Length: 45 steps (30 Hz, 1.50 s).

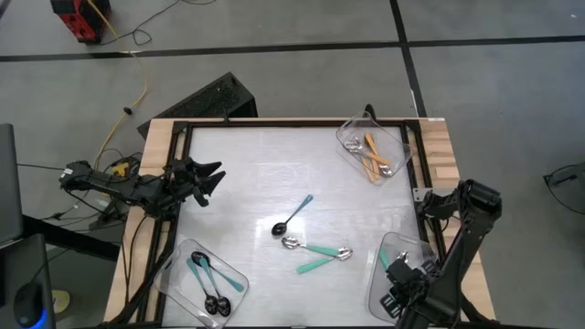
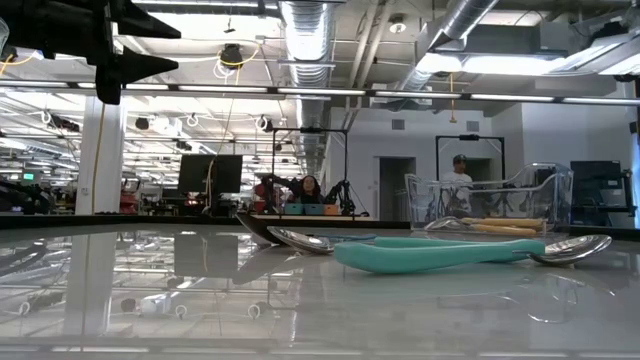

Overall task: Sort silverware by color (type)
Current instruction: Put the green spoon into the bottom right transparent bin

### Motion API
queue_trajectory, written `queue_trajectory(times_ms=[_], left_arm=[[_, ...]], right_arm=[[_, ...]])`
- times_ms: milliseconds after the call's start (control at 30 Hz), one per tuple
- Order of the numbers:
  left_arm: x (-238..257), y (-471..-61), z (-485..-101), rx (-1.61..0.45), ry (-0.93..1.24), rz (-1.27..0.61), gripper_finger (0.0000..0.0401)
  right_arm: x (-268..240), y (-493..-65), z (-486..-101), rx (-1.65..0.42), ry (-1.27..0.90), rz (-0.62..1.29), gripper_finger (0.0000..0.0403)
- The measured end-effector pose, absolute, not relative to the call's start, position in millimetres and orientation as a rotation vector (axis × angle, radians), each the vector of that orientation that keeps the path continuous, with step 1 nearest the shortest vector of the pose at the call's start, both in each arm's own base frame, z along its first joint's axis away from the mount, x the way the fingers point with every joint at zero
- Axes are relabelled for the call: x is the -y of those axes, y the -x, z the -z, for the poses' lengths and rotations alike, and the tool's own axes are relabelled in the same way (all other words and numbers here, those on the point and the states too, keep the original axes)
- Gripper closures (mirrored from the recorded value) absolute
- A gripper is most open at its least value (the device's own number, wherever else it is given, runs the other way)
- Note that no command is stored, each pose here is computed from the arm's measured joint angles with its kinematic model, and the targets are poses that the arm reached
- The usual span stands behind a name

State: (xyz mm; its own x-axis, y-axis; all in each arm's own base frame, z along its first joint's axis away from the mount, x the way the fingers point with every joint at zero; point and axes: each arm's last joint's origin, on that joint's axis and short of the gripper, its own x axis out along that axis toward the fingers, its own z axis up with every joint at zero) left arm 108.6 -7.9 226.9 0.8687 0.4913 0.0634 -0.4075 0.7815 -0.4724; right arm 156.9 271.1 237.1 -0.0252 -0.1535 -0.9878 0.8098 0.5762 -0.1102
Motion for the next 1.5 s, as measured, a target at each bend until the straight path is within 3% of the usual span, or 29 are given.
queue_trajectory(times_ms=[233,533,867,1233,1500], left_arm=[[7.9,-108.6,-226.9,0.187,0.466,-0.488,0.0175],[8.1,-108.7,-226.9,0.185,0.464,-0.482,0.0175],[8.0,-108.7,-226.9,0.185,0.463,-0.483,0.0175],[8.0,-108.7,-226.9,0.185,0.463,-0.483,0.0175],[8.0,-108.7,-226.7,0.183,0.463,-0.483,0.0175]], right_arm=[[-272.7,-158.4,-256.5,-1.397,-0.559,0.788,0.0222],[-269.4,-166.3,-290.6,-1.170,-0.464,0.704,0.0223],[-249.4,-206.2,-329.9,-0.882,-0.106,0.502,0.0223],[-210.2,-255.5,-360.1,-0.857,0.232,0.361,0.0223],[-169.1,-251.5,-404.9,-0.764,0.323,0.243,0.0223]])
